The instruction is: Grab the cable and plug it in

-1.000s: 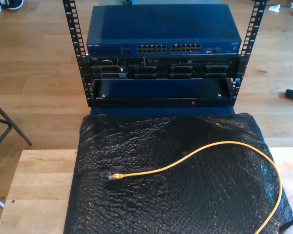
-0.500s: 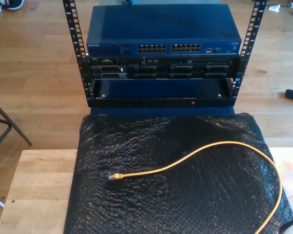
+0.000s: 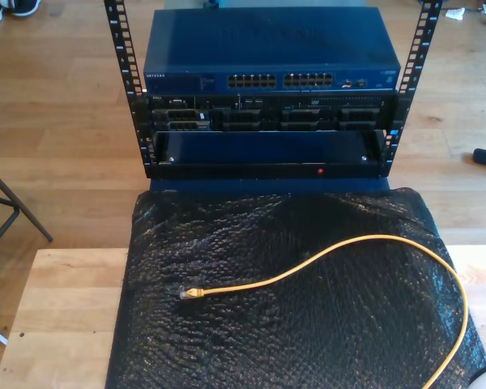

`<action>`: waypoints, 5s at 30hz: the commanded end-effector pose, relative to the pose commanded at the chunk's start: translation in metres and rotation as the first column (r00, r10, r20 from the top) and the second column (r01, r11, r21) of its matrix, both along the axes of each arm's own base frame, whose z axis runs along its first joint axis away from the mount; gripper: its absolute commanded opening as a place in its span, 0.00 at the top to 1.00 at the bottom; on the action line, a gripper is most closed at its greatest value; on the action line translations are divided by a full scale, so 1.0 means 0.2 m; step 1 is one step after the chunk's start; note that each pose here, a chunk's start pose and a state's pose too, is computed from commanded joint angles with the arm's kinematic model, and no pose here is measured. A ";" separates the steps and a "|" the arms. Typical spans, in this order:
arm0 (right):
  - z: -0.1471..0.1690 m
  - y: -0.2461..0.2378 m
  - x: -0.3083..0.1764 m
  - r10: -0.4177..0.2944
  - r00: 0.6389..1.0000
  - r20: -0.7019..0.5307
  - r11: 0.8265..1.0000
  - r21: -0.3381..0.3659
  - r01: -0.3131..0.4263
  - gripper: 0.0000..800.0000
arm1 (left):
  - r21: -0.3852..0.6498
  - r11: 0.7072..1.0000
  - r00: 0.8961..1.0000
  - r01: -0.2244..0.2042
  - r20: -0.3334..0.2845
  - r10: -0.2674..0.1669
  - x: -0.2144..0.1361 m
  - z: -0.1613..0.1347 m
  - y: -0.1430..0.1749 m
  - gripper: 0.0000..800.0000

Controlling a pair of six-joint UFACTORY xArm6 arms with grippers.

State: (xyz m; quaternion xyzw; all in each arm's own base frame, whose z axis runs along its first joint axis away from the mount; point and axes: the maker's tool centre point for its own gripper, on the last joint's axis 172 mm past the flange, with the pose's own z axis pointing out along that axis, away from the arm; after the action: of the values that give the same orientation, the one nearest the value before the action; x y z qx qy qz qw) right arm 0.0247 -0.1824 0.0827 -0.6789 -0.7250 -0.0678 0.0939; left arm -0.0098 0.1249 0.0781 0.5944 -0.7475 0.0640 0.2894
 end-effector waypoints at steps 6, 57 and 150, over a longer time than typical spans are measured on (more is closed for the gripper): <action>0.26 -0.11 0.09 -0.108 0.994 0.035 0.994 0.003 0.108 0.00 | 0.016 0.999 0.999 -0.036 0.040 0.036 0.12 0.16 0.11 0.00; 1.06 0.52 1.65 -0.272 0.962 -0.010 0.934 0.240 0.266 0.01 | -0.030 0.952 0.949 -0.304 0.071 0.306 1.19 0.57 -0.31 0.00; 0.01 2.69 1.88 -0.001 0.996 0.086 0.958 -0.287 0.026 0.50 | -0.054 0.936 0.938 -0.347 0.009 0.347 1.13 0.51 -0.39 0.00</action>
State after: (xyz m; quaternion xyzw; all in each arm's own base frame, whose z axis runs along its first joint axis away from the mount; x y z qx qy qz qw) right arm 0.4005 0.3559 0.0838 -0.6867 -0.7259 0.0088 -0.0373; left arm 0.2155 0.0465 0.1794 0.7086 -0.6318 0.1389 0.2819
